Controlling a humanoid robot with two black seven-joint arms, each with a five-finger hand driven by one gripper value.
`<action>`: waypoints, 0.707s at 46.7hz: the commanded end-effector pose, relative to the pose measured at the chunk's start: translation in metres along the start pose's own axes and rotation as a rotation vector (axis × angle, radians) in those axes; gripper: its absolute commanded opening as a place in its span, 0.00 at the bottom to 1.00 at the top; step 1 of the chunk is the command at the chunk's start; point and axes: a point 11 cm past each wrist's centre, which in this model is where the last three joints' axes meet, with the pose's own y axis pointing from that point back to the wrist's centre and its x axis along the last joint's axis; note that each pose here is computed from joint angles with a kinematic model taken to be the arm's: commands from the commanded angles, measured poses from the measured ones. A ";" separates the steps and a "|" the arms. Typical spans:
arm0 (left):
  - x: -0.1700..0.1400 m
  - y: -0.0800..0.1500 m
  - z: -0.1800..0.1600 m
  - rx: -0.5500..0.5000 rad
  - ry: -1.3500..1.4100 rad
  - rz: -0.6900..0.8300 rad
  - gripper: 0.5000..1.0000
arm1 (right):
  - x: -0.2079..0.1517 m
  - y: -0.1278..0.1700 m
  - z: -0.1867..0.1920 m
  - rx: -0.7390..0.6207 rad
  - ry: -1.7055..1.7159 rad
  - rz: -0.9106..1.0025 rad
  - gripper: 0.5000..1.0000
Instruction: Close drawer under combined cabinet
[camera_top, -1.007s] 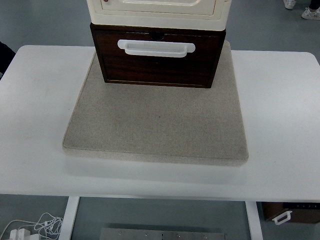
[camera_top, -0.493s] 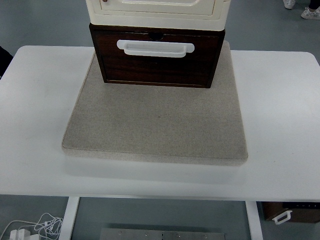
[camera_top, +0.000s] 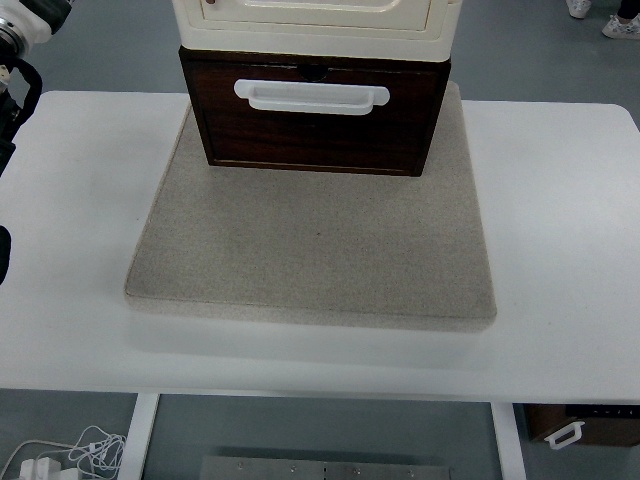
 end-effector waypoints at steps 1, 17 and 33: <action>0.004 0.002 -0.011 0.018 0.001 -0.024 0.99 | 0.000 0.000 0.000 0.001 0.000 0.000 0.90; 0.004 0.006 -0.041 0.054 0.068 -0.088 1.00 | 0.000 0.000 0.000 0.000 0.000 0.000 0.90; -0.001 0.003 -0.061 0.058 0.177 -0.021 1.00 | 0.000 0.000 0.000 0.000 0.000 0.000 0.90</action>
